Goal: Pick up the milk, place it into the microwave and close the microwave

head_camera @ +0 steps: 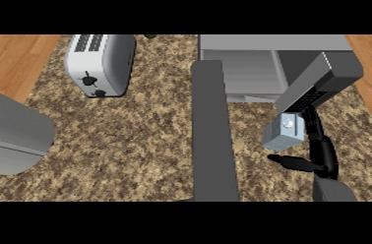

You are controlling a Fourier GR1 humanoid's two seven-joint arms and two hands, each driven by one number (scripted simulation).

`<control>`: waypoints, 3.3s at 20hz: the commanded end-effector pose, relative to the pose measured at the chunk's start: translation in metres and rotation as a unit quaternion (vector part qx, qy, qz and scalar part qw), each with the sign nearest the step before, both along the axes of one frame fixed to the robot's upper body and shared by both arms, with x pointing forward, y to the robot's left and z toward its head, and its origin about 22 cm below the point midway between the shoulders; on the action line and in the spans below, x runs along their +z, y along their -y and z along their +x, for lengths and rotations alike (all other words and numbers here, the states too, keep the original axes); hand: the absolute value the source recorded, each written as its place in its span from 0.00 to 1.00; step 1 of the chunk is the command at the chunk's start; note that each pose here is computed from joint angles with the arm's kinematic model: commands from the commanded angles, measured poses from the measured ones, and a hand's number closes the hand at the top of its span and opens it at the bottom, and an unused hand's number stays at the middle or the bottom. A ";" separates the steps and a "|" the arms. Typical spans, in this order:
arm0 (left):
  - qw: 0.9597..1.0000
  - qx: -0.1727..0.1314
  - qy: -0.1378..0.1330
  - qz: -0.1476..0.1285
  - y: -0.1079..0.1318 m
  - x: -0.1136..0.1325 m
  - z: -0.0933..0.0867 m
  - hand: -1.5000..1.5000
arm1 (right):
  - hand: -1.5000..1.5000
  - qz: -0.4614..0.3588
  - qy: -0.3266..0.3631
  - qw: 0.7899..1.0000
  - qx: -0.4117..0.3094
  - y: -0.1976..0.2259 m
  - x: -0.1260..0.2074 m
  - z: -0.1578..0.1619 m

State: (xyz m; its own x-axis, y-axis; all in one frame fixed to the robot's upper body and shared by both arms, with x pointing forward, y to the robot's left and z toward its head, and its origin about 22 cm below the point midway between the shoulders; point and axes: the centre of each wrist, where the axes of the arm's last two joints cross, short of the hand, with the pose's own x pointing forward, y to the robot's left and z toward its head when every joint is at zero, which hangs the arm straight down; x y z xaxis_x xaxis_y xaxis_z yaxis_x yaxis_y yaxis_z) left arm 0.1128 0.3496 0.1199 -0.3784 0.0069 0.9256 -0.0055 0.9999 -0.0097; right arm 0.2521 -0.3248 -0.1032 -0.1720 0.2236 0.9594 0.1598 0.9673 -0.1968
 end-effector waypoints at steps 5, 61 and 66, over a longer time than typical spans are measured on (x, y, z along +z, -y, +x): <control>1.000 -0.006 0.003 -0.001 0.004 -0.007 0.006 0.00 | 1.00 -0.008 0.004 1.000 0.018 0.002 -0.026 0.011; 1.000 -0.011 -0.011 -0.005 -0.022 -0.020 0.002 0.00 | 1.00 -0.173 0.065 0.982 0.036 -0.150 0.119 0.169; 1.000 -0.022 -0.005 0.002 -0.036 -0.019 0.010 0.00 | 1.00 -0.188 0.074 0.979 -0.001 -0.130 0.124 0.178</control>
